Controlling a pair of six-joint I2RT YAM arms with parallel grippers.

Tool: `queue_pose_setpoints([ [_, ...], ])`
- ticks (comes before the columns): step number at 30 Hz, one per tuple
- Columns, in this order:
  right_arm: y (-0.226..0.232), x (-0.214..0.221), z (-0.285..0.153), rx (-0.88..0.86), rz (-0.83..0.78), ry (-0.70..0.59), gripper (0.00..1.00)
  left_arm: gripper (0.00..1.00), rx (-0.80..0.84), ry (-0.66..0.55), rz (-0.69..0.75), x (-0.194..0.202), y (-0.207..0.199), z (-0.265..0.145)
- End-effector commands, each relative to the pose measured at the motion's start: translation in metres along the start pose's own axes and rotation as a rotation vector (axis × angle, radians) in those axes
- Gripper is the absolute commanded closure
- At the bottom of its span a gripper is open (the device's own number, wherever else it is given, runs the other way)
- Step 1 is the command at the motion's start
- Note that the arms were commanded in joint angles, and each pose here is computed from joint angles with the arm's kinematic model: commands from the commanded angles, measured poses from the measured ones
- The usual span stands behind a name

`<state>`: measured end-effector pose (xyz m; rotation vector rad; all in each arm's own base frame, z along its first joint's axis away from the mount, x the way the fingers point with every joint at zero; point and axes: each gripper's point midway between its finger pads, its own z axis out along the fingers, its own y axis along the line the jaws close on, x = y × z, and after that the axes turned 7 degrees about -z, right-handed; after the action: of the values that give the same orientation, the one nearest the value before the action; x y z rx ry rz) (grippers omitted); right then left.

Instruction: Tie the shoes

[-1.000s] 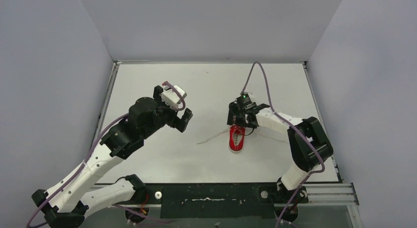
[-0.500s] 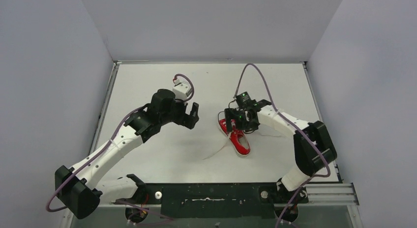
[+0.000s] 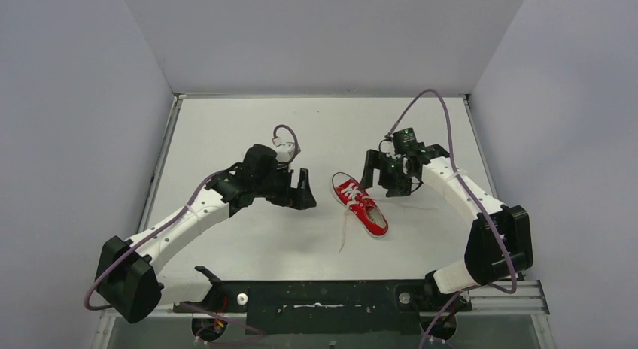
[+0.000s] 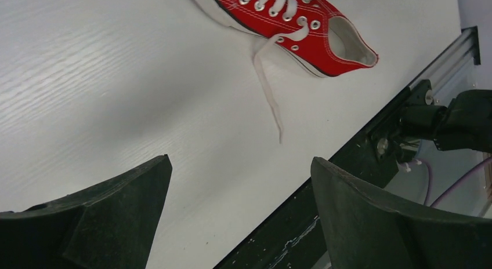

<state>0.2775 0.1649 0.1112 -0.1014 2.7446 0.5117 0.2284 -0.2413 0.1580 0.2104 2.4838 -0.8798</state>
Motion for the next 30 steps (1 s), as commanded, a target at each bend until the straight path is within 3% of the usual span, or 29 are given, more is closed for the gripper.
queue_pose_setpoints([
  [1, -0.036, 0.026, -0.015, 0.0, 0.156, 0.064, 0.09, 0.17, 0.252, -0.052, 0.075, -0.009, -0.058, 0.024],
  [3, -0.052, 0.042, -0.017, -0.024, 0.235, 0.102, 0.25, 0.24, 0.272, -0.034, 0.044, -0.008, -0.058, 0.039],
  [5, -0.061, 0.055, -0.018, -0.031, 0.268, 0.107, 0.33, 0.26, 0.29, 0.015, 0.026, -0.003, -0.06, 0.049],
  [12, -0.073, 0.071, 0.011, -0.005, 0.246, 0.131, 0.39, 0.28, 0.256, 0.134, 0.086, 0.018, -0.053, 0.069],
  [17, -0.045, 0.08, 0.031, -0.052, 0.232, 0.191, 0.5, 0.36, 0.243, 0.183, 0.131, 0.027, -0.051, 0.088],
  [22, -0.016, 0.089, 0.022, -0.125, 0.319, 0.17, 0.5, 0.52, 0.236, 0.259, 0.186, 0.028, -0.045, 0.112],
  [26, -0.031, 0.091, 0.011, -0.08, 0.379, 0.158, 0.49, 0.52, 0.216, 0.235, 0.216, 0.023, -0.036, 0.13],
  [30, -0.056, 0.093, -0.002, -0.018, 0.399, 0.169, 0.48, 0.67, 0.238, 0.201, 0.192, 0.015, -0.026, 0.147],
])
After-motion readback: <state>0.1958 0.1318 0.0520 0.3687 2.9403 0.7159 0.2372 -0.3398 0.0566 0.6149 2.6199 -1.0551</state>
